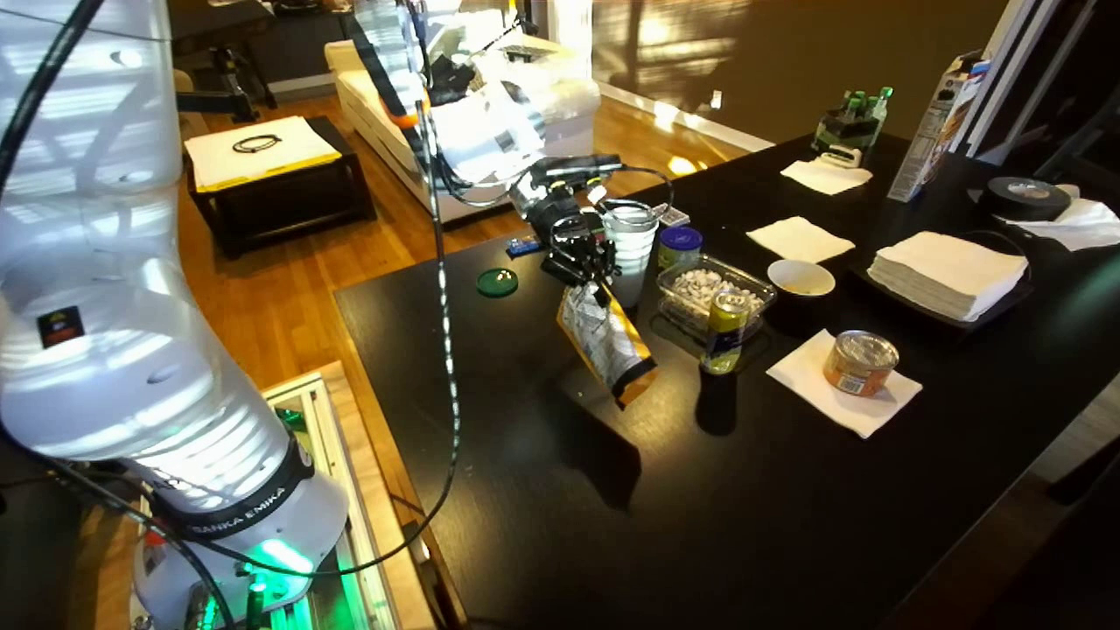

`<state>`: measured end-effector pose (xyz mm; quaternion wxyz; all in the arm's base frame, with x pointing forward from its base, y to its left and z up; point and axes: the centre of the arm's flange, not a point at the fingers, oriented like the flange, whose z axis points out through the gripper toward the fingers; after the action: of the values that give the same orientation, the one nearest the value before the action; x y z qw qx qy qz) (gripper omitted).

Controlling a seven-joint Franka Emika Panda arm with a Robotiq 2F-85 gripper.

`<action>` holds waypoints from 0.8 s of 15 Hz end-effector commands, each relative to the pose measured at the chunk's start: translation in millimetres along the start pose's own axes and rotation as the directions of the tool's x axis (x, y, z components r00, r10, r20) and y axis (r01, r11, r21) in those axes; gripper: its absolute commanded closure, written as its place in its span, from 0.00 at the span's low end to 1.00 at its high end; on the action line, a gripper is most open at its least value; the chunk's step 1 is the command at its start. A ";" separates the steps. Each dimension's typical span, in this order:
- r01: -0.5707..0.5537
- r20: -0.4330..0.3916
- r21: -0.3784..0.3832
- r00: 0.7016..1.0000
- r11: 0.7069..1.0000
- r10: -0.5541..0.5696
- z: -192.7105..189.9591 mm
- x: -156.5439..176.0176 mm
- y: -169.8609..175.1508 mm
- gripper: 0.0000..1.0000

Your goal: Pour the contents out of the white packet

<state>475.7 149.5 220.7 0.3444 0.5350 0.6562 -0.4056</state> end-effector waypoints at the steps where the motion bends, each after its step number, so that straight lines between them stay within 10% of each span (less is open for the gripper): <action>1: -0.018 -0.143 -0.027 0.990 0.999 0.014 6.6 11.7 -17.6 0.98; 5: -0.017 -0.202 -0.041 0.979 0.999 0.009 9.6 22.5 -25.7 0.94; 6: -0.005 -0.206 -0.050 0.979 0.999 -0.006 10.0 22.8 -27.3 0.68; 12: -0.016 -0.216 -0.090 0.976 0.996 -0.004 11.1 22.0 -34.3 0.34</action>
<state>450.7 152.6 196.1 0.2956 0.5592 0.7020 -0.3274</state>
